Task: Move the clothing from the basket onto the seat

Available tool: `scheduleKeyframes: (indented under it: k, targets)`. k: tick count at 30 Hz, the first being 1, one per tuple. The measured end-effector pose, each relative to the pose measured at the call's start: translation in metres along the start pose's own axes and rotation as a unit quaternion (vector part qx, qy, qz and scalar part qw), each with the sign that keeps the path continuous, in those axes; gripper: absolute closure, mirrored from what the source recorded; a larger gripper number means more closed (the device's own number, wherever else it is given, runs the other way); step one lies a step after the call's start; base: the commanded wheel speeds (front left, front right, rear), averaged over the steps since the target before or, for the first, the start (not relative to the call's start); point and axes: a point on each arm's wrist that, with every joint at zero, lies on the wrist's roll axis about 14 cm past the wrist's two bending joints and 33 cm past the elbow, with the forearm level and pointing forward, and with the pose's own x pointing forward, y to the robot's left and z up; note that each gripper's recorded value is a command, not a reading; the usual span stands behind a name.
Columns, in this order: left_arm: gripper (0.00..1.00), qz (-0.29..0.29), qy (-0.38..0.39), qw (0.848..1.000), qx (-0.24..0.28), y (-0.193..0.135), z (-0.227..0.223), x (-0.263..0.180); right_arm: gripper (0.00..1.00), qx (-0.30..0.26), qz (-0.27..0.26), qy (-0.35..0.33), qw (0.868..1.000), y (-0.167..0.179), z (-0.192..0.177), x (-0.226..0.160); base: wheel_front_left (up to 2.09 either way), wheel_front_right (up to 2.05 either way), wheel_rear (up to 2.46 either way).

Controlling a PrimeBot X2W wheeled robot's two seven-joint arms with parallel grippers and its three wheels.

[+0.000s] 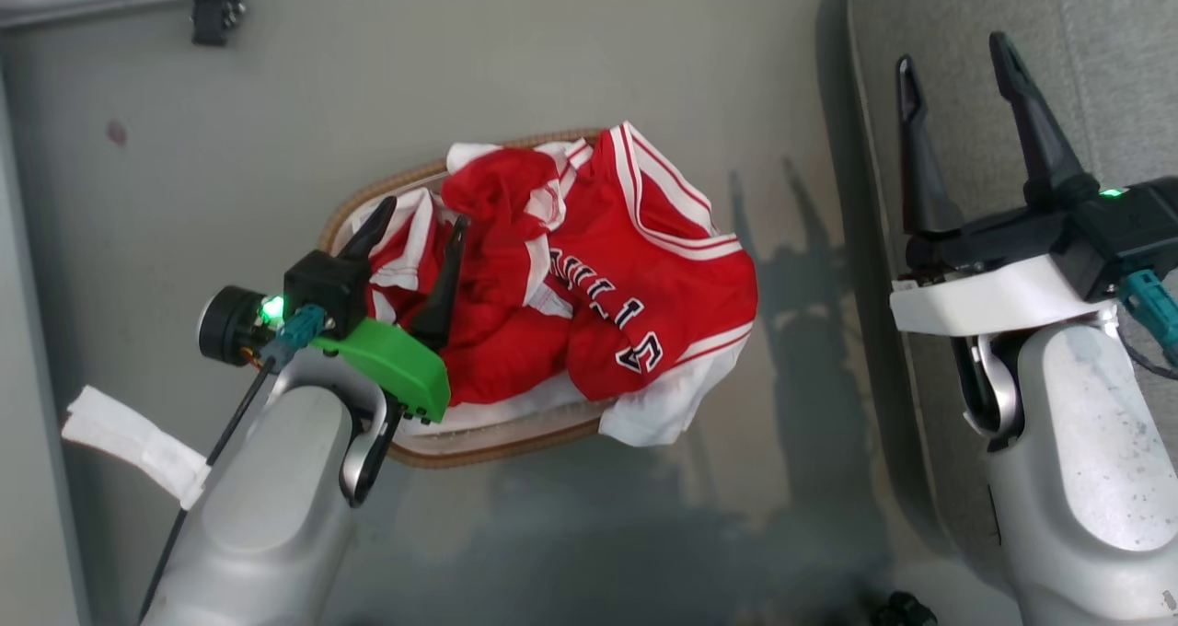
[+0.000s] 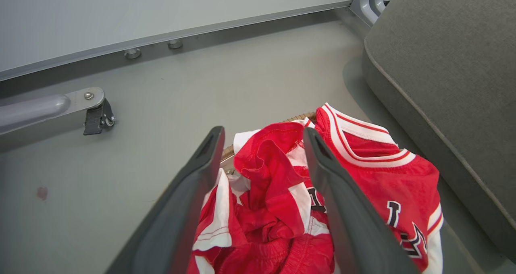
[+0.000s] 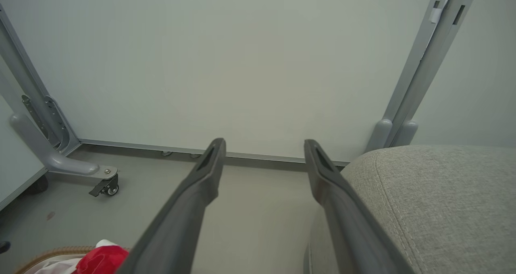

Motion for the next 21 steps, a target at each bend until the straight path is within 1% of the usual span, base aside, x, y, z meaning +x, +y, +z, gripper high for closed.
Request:
scheduleKeyframes:
  k: [5,9,10,11,17,21]
  targets:
    - [0.00,-0.032,0.038,0.999,0.002,-0.005,-0.030,0.020,0.00,0.000,-0.006,0.016,1.000,-0.007,-0.025,0.006,0.00,0.00,0.00]
    - [0.00,-0.052,0.083,0.995,-0.002,-0.008,-0.067,0.026,0.00,0.001,-0.007,0.039,0.999,-0.009,-0.051,0.006,0.00,0.00,0.00]
    - [0.00,-0.058,0.107,0.992,-0.004,-0.008,-0.086,0.027,0.00,0.002,-0.007,0.048,0.999,-0.009,-0.062,0.006,0.00,0.00,0.00]
    - [0.00,-0.062,0.120,0.991,-0.004,-0.008,-0.095,0.028,0.00,0.002,-0.007,0.053,0.999,-0.010,-0.068,0.005,0.00,0.00,0.00]
    - [0.00,-0.093,0.169,0.981,-0.007,-0.019,-0.135,0.031,0.00,0.003,-0.008,0.083,0.996,-0.012,-0.098,-0.001,0.00,0.00,0.00]
    - [0.00,-0.116,0.204,0.972,0.004,-0.022,-0.161,0.028,0.00,0.004,-0.011,0.098,0.995,-0.015,-0.114,-0.004,0.00,0.00,0.00]
